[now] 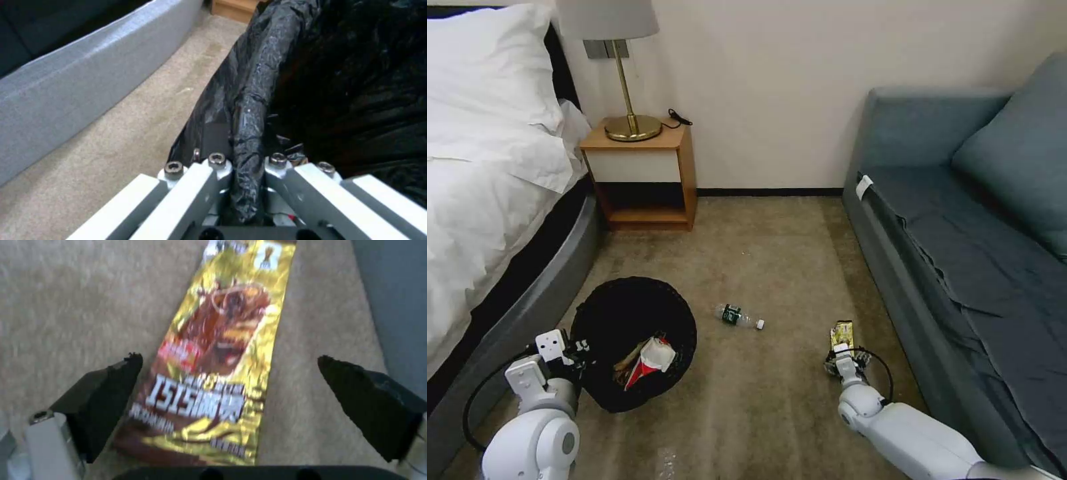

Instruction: Pick up the trash bin, then pick up the garbage on the floor and place it into the trash bin.

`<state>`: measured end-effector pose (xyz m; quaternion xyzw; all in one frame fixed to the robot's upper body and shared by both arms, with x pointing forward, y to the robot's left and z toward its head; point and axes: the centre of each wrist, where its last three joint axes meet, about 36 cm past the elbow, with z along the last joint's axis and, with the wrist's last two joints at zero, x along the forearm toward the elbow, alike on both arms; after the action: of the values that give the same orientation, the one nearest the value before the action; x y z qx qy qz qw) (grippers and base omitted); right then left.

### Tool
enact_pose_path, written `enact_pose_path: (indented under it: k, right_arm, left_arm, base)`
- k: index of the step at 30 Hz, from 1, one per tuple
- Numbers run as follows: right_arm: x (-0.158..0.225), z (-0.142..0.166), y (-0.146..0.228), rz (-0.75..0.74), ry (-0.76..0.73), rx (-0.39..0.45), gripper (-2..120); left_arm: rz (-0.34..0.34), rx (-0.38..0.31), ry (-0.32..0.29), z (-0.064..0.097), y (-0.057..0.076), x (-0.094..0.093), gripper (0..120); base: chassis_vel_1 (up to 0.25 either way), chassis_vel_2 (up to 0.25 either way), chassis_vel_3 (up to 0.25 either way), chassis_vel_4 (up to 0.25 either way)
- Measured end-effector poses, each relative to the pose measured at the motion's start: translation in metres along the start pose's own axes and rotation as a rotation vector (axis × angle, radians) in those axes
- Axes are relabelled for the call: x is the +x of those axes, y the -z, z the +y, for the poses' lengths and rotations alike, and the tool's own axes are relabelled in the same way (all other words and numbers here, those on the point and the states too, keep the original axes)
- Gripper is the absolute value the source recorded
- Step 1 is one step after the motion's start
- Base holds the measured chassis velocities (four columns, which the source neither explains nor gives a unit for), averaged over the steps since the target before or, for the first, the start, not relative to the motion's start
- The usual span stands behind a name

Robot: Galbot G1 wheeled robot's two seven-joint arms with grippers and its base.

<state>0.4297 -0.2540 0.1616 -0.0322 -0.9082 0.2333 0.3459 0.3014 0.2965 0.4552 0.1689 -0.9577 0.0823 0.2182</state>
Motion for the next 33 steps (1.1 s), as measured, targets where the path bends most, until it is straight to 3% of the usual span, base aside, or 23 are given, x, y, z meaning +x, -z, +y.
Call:
enact_pose_path:
  k: [16, 20, 21, 26, 29, 33]
  right_arm:
    - [0.0, 0.004, -0.016, 0.031, -0.003, -0.013, 100]
    - [0.002, 0.006, -0.018, 0.032, 0.002, -0.013, 92]
    - [0.002, 0.006, -0.019, 0.031, 0.009, -0.012, 82]
    - [0.003, 0.007, -0.022, 0.033, 0.018, -0.01, 70]
    - [0.005, 0.007, -0.025, 0.037, 0.022, -0.009, 54]
    - [0.005, 0.007, -0.027, 0.041, 0.023, -0.011, 45]
  left_arm:
    - [-0.009, 0.002, -0.005, -0.002, 0.002, 0.0, 2]
    - [-0.009, 0.002, -0.005, -0.002, 0.002, 0.001, 2]
    - [-0.012, 0.002, -0.006, -0.002, 0.003, 0.001, 2]
    - [-0.015, 0.002, -0.007, -0.002, 0.003, 0.002, 2]
    - [-0.014, 0.003, -0.007, -0.003, 0.003, 0.002, 2]
    - [-0.012, 0.003, -0.007, -0.003, 0.002, 0.001, 2]
  base:
    - [0.0, 0.0, 0.0, 0.0]
    - [0.0, 0.0, 0.0, 0.0]
    - [0.0, 0.0, 0.0, 0.0]
    - [0.0, 0.0, 0.0, 0.0]
    - [0.0, 0.0, 0.0, 0.0]
    - [0.0, 0.0, 0.0, 0.0]
